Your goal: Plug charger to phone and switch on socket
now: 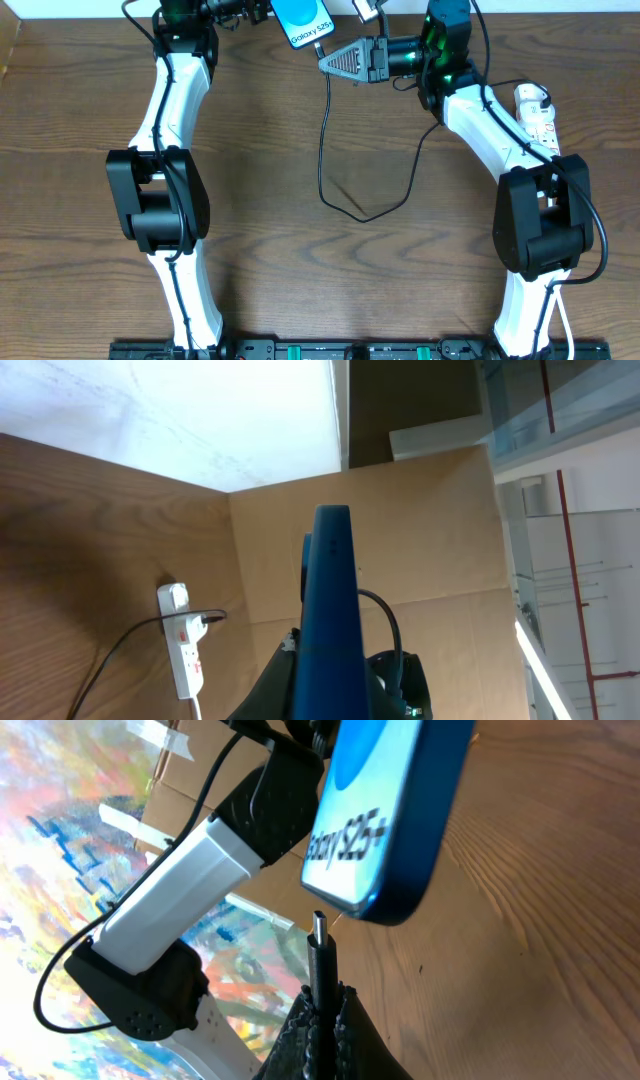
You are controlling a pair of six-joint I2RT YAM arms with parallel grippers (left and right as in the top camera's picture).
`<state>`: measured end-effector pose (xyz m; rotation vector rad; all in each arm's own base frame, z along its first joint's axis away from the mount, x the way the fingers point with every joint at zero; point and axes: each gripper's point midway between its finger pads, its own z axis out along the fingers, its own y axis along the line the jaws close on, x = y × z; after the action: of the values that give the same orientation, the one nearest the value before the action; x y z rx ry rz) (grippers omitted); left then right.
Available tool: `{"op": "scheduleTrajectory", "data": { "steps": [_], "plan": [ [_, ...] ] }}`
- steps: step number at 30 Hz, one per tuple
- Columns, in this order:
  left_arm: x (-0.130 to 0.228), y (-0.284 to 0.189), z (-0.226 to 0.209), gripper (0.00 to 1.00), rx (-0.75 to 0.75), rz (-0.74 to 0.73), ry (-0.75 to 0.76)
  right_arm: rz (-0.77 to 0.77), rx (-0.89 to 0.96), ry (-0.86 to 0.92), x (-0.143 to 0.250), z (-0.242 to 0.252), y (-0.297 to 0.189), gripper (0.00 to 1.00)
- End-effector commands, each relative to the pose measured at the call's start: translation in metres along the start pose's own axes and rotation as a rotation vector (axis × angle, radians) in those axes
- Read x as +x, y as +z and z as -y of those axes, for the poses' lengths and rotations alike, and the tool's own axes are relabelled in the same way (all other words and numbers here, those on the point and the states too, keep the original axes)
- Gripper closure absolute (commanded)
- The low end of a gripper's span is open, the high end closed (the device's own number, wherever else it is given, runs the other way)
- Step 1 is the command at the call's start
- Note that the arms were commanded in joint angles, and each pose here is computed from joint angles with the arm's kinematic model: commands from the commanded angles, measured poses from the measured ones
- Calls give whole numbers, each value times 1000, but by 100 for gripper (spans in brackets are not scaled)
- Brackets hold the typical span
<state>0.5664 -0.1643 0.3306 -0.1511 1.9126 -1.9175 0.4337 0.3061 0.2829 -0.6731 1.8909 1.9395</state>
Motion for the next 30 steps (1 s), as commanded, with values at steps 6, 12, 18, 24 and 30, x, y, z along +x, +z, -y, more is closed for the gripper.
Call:
{"op": "scheduleTrajectory", "data": {
  "steps": [6, 12, 18, 24, 30],
  "plan": [
    [11, 2, 26, 93, 27, -44, 58, 18, 12, 3, -6, -1, -1, 99],
    [12, 3, 26, 93, 27, -46, 58, 22, 14, 4, -6, 0, -1, 99],
    [17, 2, 26, 92, 32, -78, 100, 38, 39, 50, -6, 7, 2, 99],
    [21, 2, 26, 93, 35, -99, 120, 31, 34, 50, -4, 5, 9, 99],
    [35, 2, 27, 92, 53, -175, 209, 38, 40, 50, -5, 6, 12, 99]
  ]
}}
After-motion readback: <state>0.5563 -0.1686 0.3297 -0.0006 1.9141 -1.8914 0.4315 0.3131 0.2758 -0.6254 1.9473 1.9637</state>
